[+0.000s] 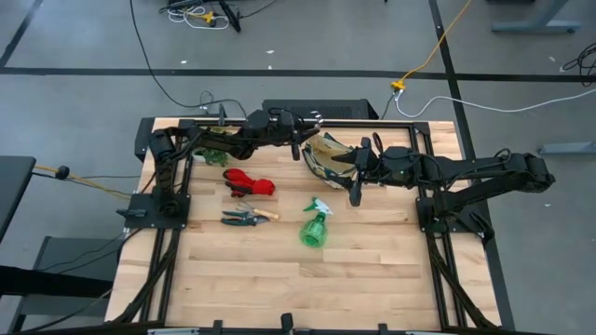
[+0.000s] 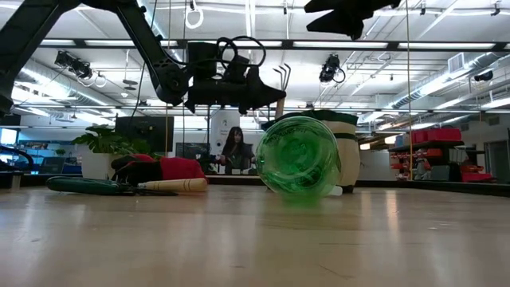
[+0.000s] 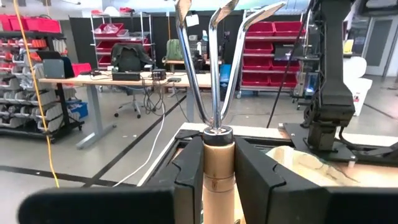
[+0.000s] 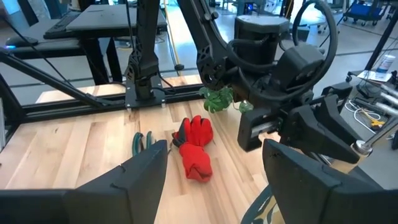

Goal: Pick & Place Garden tools in Gardening bag
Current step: Put the top brown hand rake into the patterned white gardening bag, then put the brown hand rake into the patterned white gardening bag

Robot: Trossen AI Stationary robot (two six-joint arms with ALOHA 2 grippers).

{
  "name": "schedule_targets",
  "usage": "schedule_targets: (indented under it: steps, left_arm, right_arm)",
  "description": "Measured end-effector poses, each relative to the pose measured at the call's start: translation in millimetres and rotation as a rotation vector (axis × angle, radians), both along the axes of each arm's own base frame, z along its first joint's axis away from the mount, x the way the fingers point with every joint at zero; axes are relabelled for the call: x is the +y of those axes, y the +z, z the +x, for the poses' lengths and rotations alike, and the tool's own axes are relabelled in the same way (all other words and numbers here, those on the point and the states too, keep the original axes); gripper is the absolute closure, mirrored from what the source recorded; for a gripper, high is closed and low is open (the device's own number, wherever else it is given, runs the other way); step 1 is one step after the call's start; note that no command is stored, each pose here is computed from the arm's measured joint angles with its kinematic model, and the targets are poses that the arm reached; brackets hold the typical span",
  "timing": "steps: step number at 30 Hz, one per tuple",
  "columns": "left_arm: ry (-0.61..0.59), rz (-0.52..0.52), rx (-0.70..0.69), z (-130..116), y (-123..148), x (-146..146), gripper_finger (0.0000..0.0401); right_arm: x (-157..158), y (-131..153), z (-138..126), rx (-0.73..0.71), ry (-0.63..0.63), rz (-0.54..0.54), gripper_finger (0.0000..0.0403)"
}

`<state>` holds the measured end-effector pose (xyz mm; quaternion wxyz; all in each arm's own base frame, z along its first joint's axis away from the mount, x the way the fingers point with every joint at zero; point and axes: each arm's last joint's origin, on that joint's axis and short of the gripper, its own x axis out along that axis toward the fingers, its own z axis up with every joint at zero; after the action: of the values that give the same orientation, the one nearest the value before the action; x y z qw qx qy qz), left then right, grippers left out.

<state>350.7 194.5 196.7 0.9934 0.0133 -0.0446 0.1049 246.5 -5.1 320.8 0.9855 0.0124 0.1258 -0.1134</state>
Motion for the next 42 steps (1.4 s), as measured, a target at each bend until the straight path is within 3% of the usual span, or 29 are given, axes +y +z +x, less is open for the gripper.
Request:
schedule_targets:
  steps: [13,25,33,42]
  left_arm:
    - [-0.004,0.058,0.157,3.6,-14.3,-5.9,0.0328]
    - [-0.075,0.139,0.208,9.6,-18.3,-19.0,0.0328]
    - [-0.044,0.114,0.28,7.9,-25.4,-17.1,0.0274]
    - [-0.038,0.108,0.278,7.9,-25.3,-16.9,0.0271]
  right_arm:
    - [0.0,1.6,0.5,-0.019,-0.002,0.008,0.014]
    - [0.0,2.9,0.7,-0.033,-0.003,0.011,0.014]
    - [0.1,2.8,0.7,-0.032,-0.002,0.01,0.014]
    - [0.1,2.8,0.6,-0.033,-0.003,0.015,0.014]
